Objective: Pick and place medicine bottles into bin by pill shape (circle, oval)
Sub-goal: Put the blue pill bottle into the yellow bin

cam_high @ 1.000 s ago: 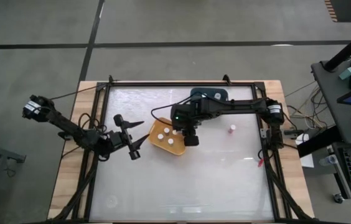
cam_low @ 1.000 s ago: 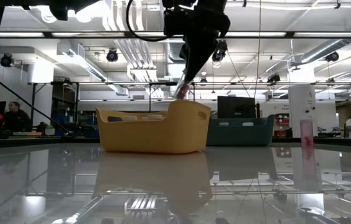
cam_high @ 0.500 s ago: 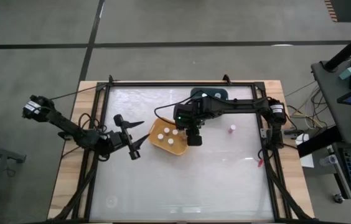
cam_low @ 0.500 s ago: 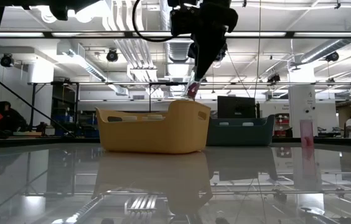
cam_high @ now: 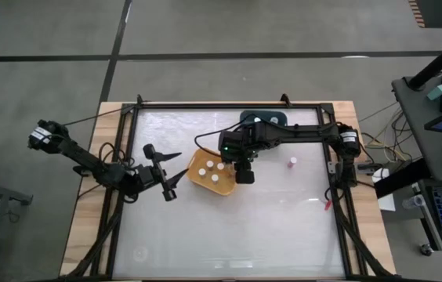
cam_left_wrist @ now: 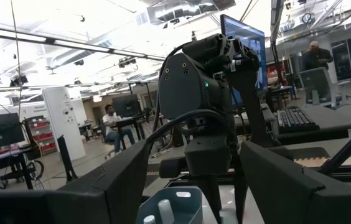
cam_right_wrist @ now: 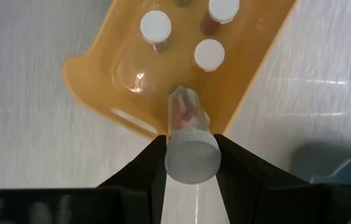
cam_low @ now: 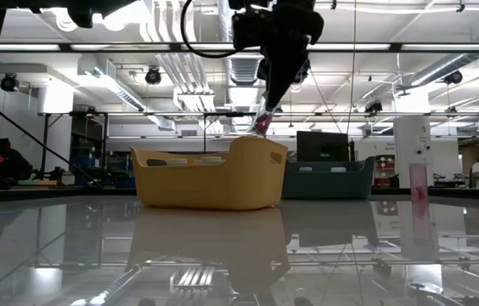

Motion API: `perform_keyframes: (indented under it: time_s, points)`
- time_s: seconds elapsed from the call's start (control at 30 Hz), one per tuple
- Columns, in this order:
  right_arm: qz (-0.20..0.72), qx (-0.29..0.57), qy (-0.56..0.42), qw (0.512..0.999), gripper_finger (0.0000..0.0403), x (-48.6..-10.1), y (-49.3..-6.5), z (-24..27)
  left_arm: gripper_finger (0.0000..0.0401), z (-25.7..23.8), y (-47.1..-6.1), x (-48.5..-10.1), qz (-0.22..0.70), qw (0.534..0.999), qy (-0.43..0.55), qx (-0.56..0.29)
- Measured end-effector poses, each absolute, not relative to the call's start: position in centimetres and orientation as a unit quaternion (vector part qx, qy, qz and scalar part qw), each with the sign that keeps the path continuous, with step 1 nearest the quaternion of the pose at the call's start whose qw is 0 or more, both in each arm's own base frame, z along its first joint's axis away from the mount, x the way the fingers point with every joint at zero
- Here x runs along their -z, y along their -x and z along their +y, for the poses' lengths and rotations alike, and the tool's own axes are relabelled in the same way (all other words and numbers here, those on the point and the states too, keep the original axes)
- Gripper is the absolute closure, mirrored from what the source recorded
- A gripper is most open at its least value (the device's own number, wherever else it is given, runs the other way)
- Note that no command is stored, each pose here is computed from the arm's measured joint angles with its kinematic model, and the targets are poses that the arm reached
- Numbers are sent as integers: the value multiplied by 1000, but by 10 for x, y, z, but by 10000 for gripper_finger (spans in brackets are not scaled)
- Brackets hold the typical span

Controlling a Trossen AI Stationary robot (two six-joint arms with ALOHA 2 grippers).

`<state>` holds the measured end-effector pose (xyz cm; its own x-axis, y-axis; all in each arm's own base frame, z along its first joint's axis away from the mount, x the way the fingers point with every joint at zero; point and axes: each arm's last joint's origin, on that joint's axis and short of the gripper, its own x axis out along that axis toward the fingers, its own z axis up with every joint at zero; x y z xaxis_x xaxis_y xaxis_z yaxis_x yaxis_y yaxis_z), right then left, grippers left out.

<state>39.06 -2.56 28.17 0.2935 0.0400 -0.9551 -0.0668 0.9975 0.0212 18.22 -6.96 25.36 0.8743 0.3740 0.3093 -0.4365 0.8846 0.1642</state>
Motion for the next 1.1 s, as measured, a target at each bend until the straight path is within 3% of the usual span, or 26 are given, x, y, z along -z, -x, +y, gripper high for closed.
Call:
perform_keyframes:
  time_s: [0.63, 1.1]
  points:
    - [564, -23, 3, 826, 293, -275, -401, -26, 161, -70, -182, -254, -136, 961, -114, -211]
    - [569, -22, -3, 822, 293, -228, -399, -26, 161, -70, -182, -254, -136, 961, -114, -210]
